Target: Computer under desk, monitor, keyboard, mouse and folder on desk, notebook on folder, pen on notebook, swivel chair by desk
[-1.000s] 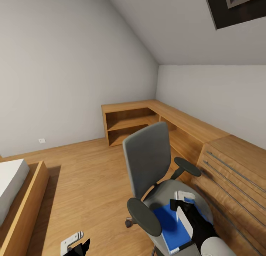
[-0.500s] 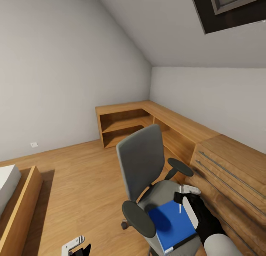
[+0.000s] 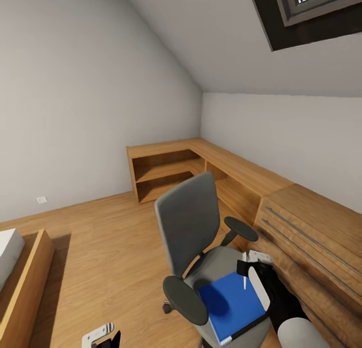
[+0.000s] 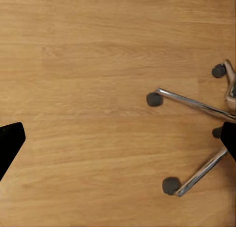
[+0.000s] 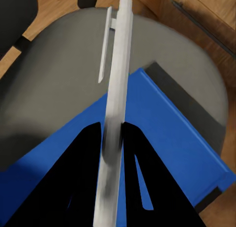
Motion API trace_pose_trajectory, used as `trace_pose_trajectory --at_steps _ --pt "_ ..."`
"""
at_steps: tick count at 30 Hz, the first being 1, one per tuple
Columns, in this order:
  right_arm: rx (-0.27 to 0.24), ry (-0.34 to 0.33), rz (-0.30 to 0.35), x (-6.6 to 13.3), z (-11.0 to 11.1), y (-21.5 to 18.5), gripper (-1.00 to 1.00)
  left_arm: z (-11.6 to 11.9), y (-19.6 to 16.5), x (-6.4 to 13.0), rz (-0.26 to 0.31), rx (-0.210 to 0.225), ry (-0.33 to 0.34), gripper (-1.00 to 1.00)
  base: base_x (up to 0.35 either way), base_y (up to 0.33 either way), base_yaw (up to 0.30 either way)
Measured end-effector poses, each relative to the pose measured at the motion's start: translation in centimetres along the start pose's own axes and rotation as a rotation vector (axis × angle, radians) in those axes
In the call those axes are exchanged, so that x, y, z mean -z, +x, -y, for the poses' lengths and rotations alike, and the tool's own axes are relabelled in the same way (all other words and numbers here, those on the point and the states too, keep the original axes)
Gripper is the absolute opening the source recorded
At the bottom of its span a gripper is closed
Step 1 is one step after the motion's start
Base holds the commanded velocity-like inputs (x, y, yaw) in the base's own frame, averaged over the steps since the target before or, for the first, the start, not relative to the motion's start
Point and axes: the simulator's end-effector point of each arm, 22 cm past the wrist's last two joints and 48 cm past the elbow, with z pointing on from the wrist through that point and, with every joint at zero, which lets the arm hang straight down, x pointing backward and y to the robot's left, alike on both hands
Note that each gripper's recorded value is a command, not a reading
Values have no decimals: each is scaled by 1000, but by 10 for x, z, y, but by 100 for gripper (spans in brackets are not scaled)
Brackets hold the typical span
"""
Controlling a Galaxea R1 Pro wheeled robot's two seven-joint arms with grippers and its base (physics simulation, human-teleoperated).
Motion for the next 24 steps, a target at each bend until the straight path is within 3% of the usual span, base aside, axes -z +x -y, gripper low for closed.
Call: trace_pose_trajectory --at_steps 5,11,18,24 --pt "4 -18 13 18 -7 -21 -100 -10 20 4 -44 -6 -24 100 0 0 -5" --pt "7 -27 16 31 -10 -33 -100 -17 40 11 -76 -8 -37 100 0 0 -228" --pt "2 -31 24 39 -12 -39 -100 -19 34 16 -39 -4 -44 100 0 0 -248" --pt "0 -33 27 39 -13 -40 -100 -21 32 16 -25 1 -49 100 0 0 -73"
